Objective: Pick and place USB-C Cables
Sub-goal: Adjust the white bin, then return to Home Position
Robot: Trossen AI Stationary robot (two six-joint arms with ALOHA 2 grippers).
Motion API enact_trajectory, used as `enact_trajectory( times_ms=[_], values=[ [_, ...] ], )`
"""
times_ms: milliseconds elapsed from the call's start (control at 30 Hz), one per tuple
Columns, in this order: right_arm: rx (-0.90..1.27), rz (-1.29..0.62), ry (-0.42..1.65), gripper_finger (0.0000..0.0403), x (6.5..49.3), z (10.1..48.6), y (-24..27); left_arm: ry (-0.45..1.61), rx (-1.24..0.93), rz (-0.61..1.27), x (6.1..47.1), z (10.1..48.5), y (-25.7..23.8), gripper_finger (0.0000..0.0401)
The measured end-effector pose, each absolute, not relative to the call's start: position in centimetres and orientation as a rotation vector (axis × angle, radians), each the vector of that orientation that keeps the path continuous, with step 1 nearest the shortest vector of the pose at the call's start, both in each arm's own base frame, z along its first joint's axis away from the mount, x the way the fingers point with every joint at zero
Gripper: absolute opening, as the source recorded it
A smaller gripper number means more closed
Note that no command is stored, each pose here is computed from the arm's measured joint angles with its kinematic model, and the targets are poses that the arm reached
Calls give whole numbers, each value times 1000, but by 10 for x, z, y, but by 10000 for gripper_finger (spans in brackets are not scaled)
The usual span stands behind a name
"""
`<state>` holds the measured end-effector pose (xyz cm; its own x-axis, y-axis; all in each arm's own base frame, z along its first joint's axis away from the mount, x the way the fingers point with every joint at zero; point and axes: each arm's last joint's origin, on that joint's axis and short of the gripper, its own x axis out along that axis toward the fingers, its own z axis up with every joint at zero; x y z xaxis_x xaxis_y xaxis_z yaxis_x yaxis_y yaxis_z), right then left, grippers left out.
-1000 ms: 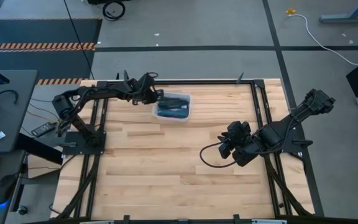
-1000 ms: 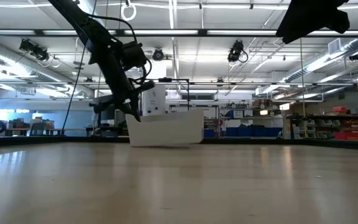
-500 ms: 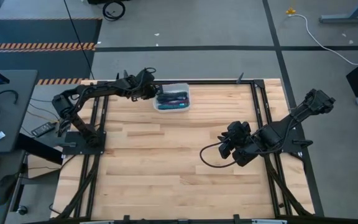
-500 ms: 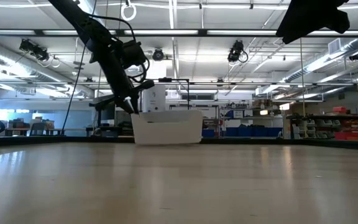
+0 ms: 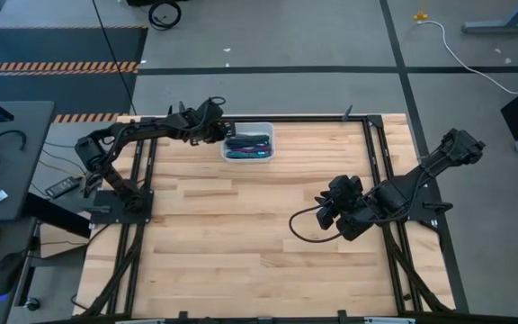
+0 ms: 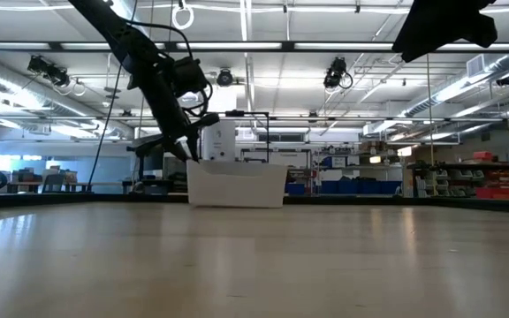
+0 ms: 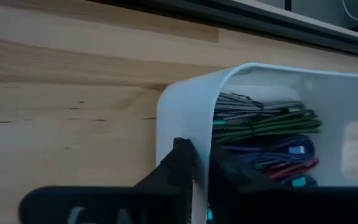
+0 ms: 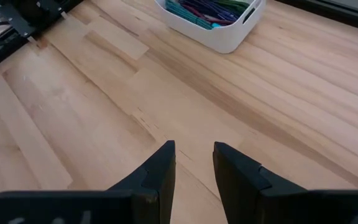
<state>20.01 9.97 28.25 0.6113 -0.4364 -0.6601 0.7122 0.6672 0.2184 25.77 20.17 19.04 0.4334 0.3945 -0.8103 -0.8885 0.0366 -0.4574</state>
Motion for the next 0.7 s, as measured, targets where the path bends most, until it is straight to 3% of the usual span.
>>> enact_trajectory(
  times_ms=[333,700],
  values=[
    [513,-677,628,113,199,283,100,538,-1203,992,259,195,202,114],
    [525,-450,567,113,167,317,100,461,-1129,721,257,262,185,162]
  ],
)
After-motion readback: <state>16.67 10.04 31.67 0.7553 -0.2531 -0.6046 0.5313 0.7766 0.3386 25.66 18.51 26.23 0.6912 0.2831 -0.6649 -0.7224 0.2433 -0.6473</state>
